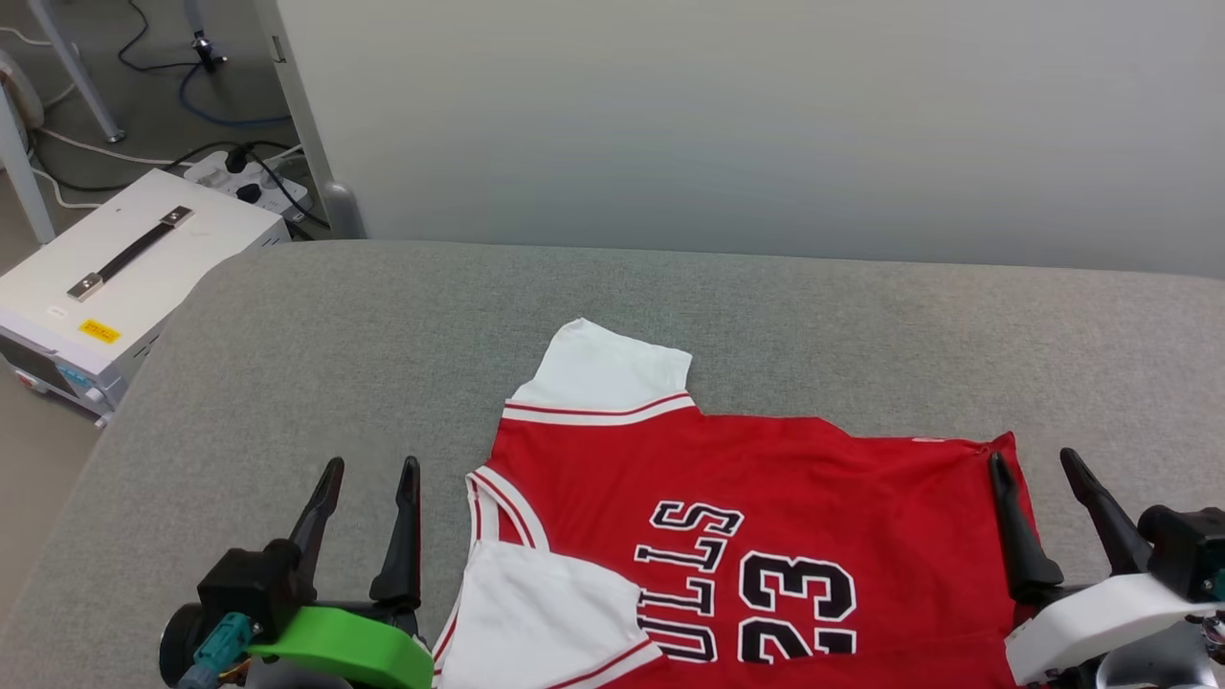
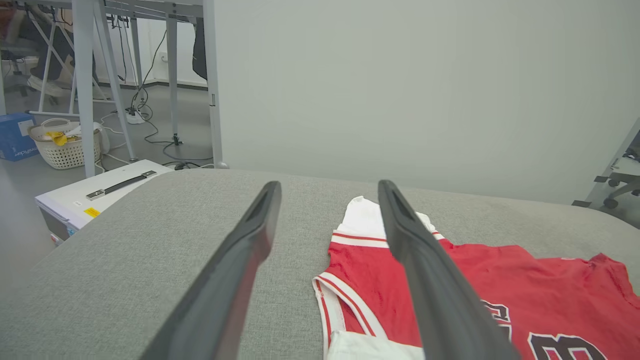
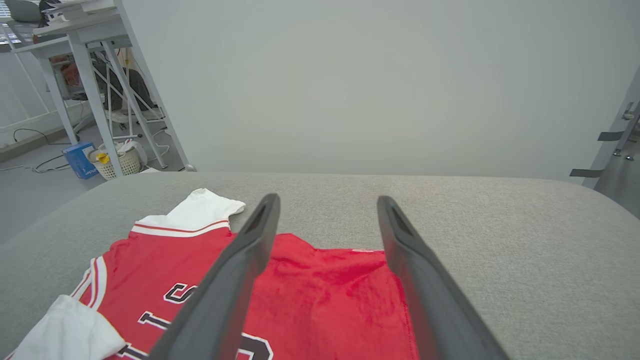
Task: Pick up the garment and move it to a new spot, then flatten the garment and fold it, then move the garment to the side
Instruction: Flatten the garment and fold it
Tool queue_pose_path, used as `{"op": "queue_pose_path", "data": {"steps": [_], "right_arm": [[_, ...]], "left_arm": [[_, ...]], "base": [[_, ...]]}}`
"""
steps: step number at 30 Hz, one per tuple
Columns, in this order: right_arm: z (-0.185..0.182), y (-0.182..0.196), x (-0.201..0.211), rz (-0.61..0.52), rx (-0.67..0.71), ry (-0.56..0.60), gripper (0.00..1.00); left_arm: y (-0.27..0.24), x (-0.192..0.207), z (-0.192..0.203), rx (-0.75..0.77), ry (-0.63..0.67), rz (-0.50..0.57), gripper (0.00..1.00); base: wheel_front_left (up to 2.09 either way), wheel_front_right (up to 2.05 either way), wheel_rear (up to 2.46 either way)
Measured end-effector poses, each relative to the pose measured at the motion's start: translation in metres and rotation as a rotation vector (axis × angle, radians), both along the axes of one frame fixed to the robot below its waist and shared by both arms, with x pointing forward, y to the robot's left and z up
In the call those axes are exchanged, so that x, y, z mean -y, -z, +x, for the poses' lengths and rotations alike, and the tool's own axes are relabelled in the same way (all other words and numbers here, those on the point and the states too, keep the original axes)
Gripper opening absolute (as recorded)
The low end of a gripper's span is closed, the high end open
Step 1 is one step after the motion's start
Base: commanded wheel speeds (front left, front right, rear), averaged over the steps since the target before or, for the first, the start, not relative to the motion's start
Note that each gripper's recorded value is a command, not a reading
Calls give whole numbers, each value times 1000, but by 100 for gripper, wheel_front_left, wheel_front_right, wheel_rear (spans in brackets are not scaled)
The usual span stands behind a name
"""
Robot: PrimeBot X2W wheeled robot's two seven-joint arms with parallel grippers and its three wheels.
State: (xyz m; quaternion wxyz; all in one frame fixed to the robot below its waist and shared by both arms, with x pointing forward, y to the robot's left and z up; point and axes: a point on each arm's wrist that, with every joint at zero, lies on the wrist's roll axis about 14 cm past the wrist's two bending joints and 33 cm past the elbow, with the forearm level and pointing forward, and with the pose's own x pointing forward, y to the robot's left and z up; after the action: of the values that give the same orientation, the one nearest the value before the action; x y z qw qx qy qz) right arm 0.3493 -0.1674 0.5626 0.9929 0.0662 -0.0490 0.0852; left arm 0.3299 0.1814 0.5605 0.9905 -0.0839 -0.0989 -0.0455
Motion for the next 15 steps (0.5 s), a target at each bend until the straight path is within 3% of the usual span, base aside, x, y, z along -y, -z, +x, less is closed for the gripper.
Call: {"op": "queue_pose_path", "data": {"steps": [10, 15], "right_arm": [[-1, 7, 0, 9, -7, 3, 100], [6, 8, 1, 5, -12, 4, 100]], "left_arm": [[11, 11, 7, -15, 58, -11, 100], [36, 25, 21, -114, 147, 6, 100]], "base": [[0, 0, 0], [0, 0, 0]]}}
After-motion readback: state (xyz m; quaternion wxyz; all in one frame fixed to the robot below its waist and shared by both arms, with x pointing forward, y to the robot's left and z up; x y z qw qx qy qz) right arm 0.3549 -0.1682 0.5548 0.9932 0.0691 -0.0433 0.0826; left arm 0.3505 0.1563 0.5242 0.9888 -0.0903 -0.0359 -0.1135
